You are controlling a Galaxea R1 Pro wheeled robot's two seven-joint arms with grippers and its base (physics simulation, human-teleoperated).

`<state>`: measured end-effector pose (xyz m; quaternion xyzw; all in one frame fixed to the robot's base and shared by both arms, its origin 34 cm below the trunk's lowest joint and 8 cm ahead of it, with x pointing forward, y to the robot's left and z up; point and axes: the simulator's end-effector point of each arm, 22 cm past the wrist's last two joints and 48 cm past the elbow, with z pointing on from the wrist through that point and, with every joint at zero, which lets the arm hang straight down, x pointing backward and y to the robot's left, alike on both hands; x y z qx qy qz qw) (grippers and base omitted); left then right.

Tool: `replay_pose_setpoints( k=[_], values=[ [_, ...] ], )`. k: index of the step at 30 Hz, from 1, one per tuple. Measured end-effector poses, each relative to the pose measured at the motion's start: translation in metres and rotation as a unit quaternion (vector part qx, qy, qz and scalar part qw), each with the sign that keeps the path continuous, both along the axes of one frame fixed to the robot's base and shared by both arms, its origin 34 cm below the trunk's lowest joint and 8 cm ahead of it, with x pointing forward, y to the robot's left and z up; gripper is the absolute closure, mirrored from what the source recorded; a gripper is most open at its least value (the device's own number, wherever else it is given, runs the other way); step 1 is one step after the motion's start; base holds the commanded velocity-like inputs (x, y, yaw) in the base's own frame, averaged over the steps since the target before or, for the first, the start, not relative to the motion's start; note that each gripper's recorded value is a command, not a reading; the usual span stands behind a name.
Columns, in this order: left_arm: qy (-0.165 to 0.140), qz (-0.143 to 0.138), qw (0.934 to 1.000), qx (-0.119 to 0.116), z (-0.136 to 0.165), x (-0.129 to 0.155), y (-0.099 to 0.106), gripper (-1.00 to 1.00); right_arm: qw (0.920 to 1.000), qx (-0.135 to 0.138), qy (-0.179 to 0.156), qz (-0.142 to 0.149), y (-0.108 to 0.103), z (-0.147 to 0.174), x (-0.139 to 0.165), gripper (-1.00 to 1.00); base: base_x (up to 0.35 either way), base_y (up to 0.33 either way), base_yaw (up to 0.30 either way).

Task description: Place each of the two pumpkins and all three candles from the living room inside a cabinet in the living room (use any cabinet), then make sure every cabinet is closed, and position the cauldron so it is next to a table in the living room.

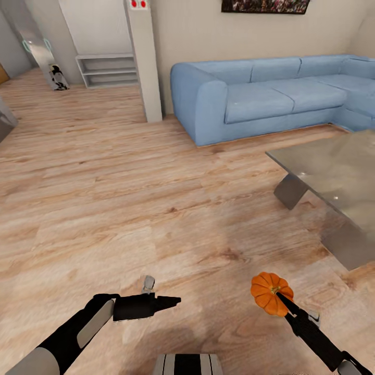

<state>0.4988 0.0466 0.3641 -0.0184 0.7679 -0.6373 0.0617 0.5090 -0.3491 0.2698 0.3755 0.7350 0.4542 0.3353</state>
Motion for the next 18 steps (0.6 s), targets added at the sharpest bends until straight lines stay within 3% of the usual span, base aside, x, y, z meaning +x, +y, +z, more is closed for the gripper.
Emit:
replay_pose_setpoints(
  k=[8, 13, 18],
  values=[
    [-0.020, 0.000, 0.9998, -0.001, 0.017, 0.005, 0.000, -1.00, 0.9998, 0.001, -0.019, 0.000, 0.001, 0.017, 0.009, 1.00, -0.003, 0.002, -0.269],
    [-0.031, 0.000, 0.9995, 0.000, 0.027, 0.008, 0.000, -1.00, 0.9997, -0.001, -0.026, 0.000, 0.002, 0.025, 0.013, 1.00, -0.147, 0.087, -0.258],
    [-0.043, 0.000, 0.9991, 0.000, 0.038, 0.010, 0.000, -1.00, 0.9995, -0.004, -0.031, -0.003, 0.000, 0.033, 0.017, 1.00, -0.073, 0.049, -0.104]
  ],
)
